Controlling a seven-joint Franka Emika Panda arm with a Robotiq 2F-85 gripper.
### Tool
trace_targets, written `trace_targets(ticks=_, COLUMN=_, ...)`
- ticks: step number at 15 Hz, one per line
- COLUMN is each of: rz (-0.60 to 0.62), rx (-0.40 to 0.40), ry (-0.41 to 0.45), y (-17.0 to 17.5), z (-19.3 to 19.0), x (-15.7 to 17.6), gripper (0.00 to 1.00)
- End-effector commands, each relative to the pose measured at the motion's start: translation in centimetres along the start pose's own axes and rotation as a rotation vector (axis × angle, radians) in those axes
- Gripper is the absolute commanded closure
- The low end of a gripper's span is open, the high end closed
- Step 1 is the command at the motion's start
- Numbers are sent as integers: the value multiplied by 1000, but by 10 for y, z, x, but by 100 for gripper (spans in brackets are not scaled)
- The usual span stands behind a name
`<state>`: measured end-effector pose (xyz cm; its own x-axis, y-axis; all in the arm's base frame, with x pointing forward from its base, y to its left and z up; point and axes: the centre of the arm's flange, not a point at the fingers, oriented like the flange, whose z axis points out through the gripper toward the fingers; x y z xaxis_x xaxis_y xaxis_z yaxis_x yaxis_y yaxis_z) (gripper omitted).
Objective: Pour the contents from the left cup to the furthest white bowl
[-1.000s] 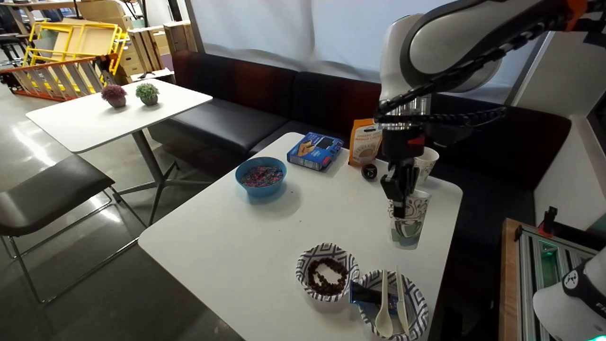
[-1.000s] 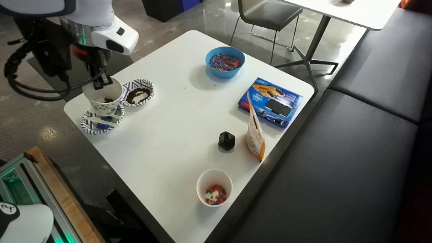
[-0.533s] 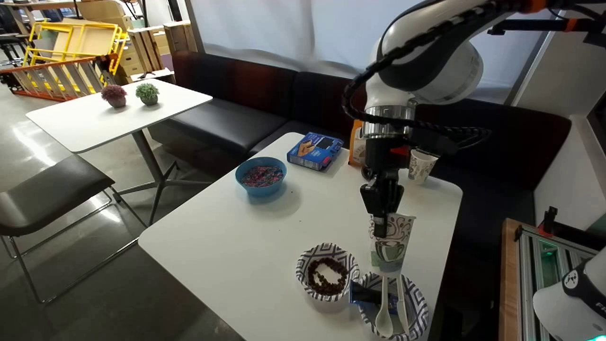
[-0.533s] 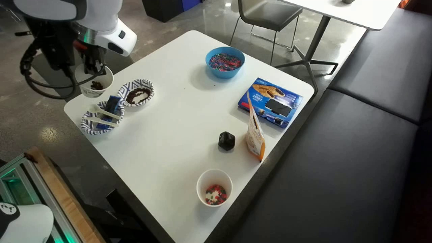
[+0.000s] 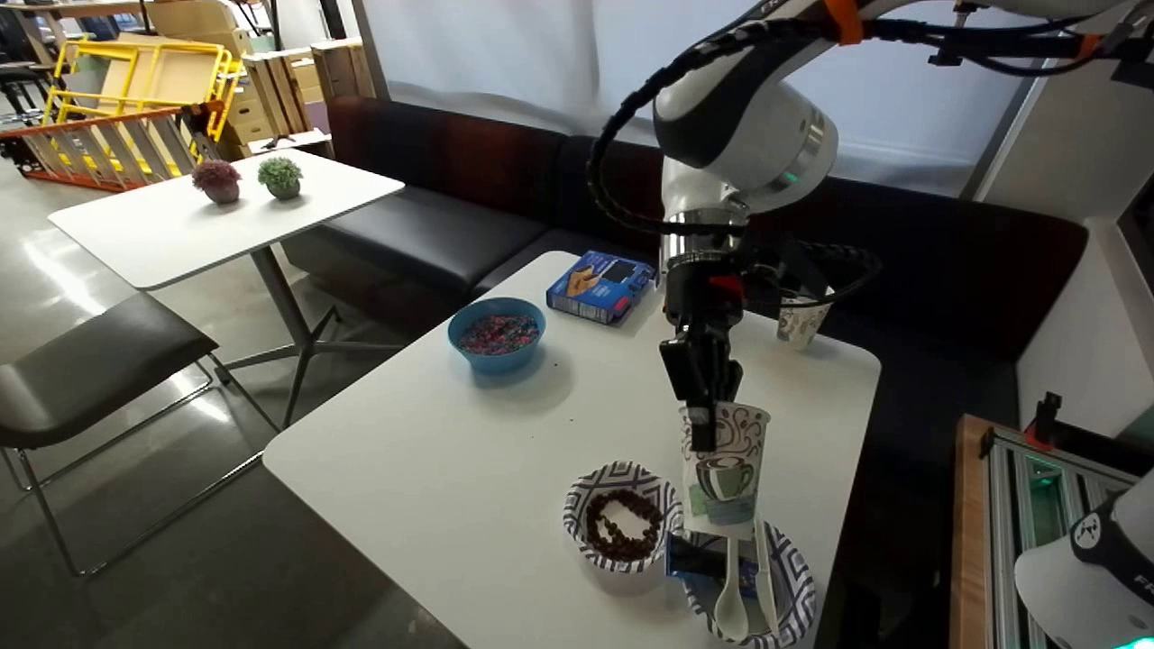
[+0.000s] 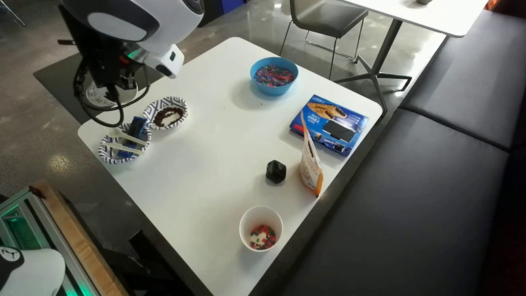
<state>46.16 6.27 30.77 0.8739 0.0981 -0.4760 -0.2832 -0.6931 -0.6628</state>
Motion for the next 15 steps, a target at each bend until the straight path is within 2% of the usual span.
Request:
trace_targets(ticks=1, rz=9, rx=93, ry=-74, y=15, z=-3, x=39, gripper=100)
trace_targets(ticks=11, rz=101, rx=206, ry=-148, y=46, z=32, x=96, gripper=100)
trace_targets(ticks=13, rz=100, rx=213, ry=-193, y=47, z=33, x=100, gripper=100)
trace_targets(ticks=14, rz=100, rx=180, ry=-147, y=48, z=35, x=87, gripper=98)
trace_targets(ticks=15, rz=99, rx=188, ry=-163, y=48, z=36, x=89, gripper=98)
